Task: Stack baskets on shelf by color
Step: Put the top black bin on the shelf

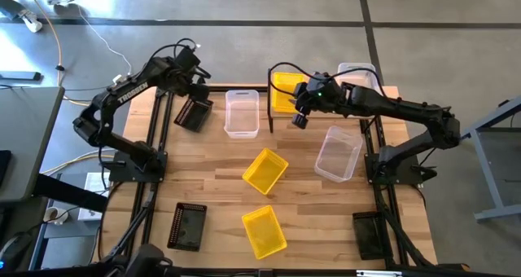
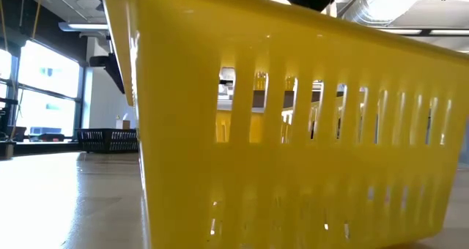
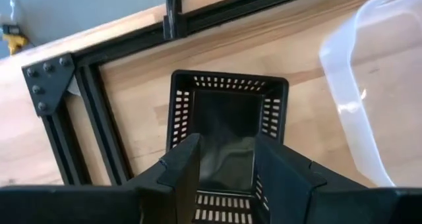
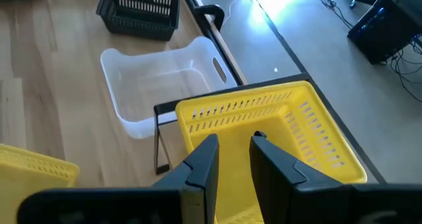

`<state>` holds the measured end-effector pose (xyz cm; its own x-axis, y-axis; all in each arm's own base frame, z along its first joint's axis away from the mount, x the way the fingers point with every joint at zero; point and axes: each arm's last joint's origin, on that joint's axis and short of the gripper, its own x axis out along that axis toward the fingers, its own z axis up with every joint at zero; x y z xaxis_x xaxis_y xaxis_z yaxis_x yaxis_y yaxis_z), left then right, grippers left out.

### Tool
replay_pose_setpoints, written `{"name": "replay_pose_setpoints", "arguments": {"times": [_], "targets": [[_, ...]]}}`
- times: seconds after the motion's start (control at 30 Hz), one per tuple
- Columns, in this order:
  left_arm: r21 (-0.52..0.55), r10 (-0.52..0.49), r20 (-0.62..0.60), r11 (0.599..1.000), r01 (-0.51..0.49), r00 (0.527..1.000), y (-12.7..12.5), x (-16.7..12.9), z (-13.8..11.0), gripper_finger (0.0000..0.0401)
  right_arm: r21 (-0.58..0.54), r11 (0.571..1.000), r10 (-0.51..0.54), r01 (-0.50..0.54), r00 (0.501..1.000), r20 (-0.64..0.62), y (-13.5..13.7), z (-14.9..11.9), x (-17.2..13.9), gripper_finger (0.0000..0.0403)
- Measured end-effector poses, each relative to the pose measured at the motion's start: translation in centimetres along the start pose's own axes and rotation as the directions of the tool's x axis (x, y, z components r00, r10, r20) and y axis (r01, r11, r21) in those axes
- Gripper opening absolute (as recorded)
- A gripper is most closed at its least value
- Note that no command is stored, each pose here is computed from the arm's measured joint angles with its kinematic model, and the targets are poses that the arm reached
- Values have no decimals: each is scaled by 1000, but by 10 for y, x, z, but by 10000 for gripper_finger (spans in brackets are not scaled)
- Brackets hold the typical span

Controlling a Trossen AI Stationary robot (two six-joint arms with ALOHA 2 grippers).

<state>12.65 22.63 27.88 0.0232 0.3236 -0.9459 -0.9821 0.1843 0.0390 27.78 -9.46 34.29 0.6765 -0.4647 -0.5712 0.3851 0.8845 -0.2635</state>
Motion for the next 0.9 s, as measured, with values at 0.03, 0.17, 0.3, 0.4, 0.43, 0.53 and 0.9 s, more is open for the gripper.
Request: {"name": "replay_pose_setpoints", "arguments": {"times": [0.03, 0.17, 0.3, 0.4, 0.43, 0.53, 0.9], "targets": [[-11, 5, -12, 1000, -5, 1000, -1, 4, 1, 138, 0, 1000, 1, -1, 1000, 5, 0, 1, 0, 74], [-46, 60, -28, 997, -62, 998, -2, 14, 4, 138, 3, 1000, 7, -7, 999, 31, 1, 3, 0, 74], [-65, 103, -46, 992, -106, 994, -3, 23, 7, 138, 5, 1000, 9, -9, 999, 44, 1, 4, 0, 74], [-82, 110, -67, 990, -115, 992, -5, 30, 8, 138, 5, 1000, 9, -9, 999, 44, 1, 4, 0, 74], [-86, 101, -79, 990, -108, 992, -6, 32, 8, 138, 4, 1000, 9, -9, 999, 44, 1, 4, 0, 74], [-97, 43, -106, 994, -53, 993, -7, 34, 8, 138, -15, 1000, 10, -9, 999, 43, 1, 4, 0, 74], [-158, -41, -11, 987, 39, 999, -15, -5, 31, 135, -131, 991, 10, -5, 999, 42, 1, 4, 0, 74]]}}
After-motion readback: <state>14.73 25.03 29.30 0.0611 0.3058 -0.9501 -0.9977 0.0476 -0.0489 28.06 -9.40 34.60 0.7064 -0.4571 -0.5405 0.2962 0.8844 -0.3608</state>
